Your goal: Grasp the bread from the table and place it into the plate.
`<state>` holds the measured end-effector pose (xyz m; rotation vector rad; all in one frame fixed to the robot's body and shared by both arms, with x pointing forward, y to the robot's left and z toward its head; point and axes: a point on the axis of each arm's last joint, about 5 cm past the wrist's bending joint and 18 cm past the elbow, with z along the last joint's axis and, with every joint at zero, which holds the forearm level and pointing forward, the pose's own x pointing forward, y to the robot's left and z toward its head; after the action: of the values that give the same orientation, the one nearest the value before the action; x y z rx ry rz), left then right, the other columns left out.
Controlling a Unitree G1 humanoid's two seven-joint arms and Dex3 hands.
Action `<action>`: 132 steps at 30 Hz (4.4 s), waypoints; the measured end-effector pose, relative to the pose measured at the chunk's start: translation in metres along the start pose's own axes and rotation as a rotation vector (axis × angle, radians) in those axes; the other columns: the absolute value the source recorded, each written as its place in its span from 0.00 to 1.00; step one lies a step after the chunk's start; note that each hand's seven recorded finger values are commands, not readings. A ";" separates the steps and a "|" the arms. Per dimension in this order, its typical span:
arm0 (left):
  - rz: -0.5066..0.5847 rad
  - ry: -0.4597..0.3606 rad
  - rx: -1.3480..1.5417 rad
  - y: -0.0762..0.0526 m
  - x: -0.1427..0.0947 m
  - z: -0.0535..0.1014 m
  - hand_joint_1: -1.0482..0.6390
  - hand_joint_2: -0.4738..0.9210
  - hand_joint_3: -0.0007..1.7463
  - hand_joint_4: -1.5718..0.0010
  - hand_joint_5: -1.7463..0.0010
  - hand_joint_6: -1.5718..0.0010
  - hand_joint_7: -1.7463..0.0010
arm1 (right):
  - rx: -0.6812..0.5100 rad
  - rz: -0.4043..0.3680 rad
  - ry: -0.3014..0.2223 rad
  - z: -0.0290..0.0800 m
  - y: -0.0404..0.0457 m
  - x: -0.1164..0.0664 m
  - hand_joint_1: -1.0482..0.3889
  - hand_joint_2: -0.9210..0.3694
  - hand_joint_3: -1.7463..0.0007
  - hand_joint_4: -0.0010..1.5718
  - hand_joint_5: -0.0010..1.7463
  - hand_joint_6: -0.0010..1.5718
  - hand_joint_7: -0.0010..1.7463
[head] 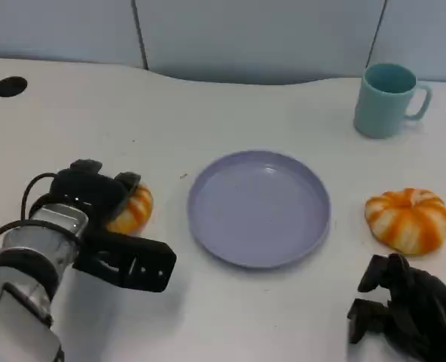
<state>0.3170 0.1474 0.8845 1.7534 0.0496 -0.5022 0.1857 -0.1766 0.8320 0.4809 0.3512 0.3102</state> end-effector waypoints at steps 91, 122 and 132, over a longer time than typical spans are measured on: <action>0.470 -0.631 -0.458 0.045 0.004 0.084 0.41 0.64 0.82 0.32 0.00 0.47 0.00 | -0.002 -0.013 0.021 0.005 -0.0008 0.003 0.42 0.00 0.75 0.78 0.68 0.69 0.65; 0.066 -0.557 -0.270 0.055 0.010 0.085 0.09 1.00 0.28 1.00 0.99 1.00 0.98 | 0.006 0.007 0.018 0.002 0.0029 0.003 0.42 0.00 0.74 0.78 0.67 0.71 0.63; 0.070 -0.542 -0.253 0.055 0.011 0.080 0.07 1.00 0.31 1.00 1.00 1.00 1.00 | 0.007 0.005 0.017 0.002 0.0035 0.004 0.42 0.00 0.74 0.78 0.68 0.71 0.63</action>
<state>0.3189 0.0559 0.9192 1.3236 -0.3174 -0.8646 0.1891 -0.1730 0.8345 0.4858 0.3679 0.3183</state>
